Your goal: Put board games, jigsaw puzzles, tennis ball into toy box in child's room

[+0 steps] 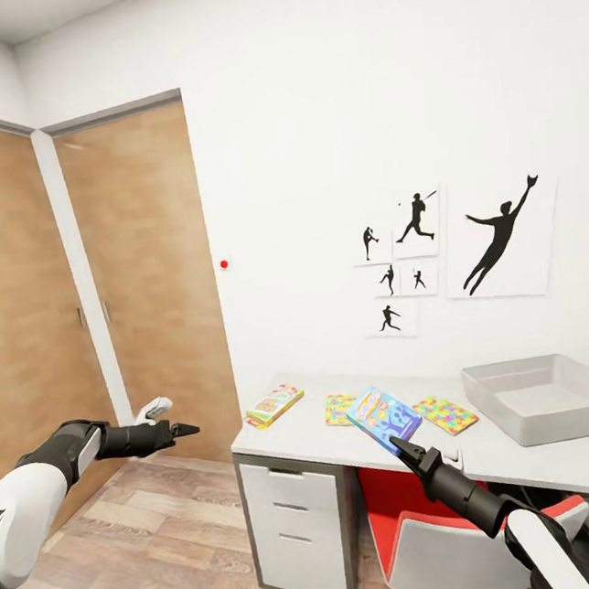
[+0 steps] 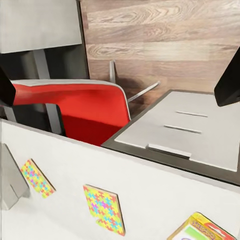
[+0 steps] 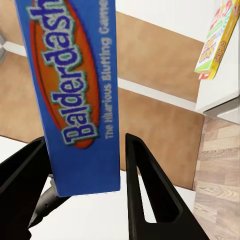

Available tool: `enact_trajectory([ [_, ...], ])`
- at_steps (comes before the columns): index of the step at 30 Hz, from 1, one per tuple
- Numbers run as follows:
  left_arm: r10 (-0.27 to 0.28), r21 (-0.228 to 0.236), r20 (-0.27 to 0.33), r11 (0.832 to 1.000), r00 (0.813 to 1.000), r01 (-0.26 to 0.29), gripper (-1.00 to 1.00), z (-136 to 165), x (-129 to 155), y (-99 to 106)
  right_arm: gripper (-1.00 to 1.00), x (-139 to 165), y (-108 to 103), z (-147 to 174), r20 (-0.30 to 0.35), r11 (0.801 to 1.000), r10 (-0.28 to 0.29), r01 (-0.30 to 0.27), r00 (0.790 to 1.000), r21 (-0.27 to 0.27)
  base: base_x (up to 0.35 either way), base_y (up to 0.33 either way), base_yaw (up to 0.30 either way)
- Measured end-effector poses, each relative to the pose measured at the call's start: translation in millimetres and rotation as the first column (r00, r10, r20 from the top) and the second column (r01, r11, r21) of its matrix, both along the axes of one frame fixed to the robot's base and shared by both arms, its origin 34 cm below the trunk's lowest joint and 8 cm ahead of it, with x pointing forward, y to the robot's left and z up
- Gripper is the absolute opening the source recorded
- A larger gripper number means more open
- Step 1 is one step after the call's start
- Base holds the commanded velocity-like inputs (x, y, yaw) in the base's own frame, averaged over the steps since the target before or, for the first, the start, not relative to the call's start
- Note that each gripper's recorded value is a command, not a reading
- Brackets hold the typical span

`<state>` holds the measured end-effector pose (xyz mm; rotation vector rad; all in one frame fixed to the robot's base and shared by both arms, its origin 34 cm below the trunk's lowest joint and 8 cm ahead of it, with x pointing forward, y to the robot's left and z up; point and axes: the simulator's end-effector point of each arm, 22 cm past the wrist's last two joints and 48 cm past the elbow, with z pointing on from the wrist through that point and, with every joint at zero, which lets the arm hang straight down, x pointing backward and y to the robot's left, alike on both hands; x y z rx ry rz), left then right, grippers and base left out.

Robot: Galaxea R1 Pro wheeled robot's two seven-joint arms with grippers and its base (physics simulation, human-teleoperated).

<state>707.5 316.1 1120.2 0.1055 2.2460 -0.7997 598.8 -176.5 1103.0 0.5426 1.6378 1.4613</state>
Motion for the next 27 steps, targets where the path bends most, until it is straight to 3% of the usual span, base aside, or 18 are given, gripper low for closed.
enact_trajectory([
  [12,0.000,0.001,0.013,1.000,1.000,0.000,1.00,7.6,-1.6,0.1,-1.00,-1.3,-0.4,6.3,0.013,1.000,0.000,0.000,1.000,-0.002,0.000,0.000,-0.195],
  [27,0.000,0.000,0.016,1.000,1.000,0.000,1.00,9.0,-1.8,0.0,-1.00,0.4,-3.3,8.7,0.024,1.000,-0.016,0.016,1.000,-0.006,0.000,0.000,-0.052],
])
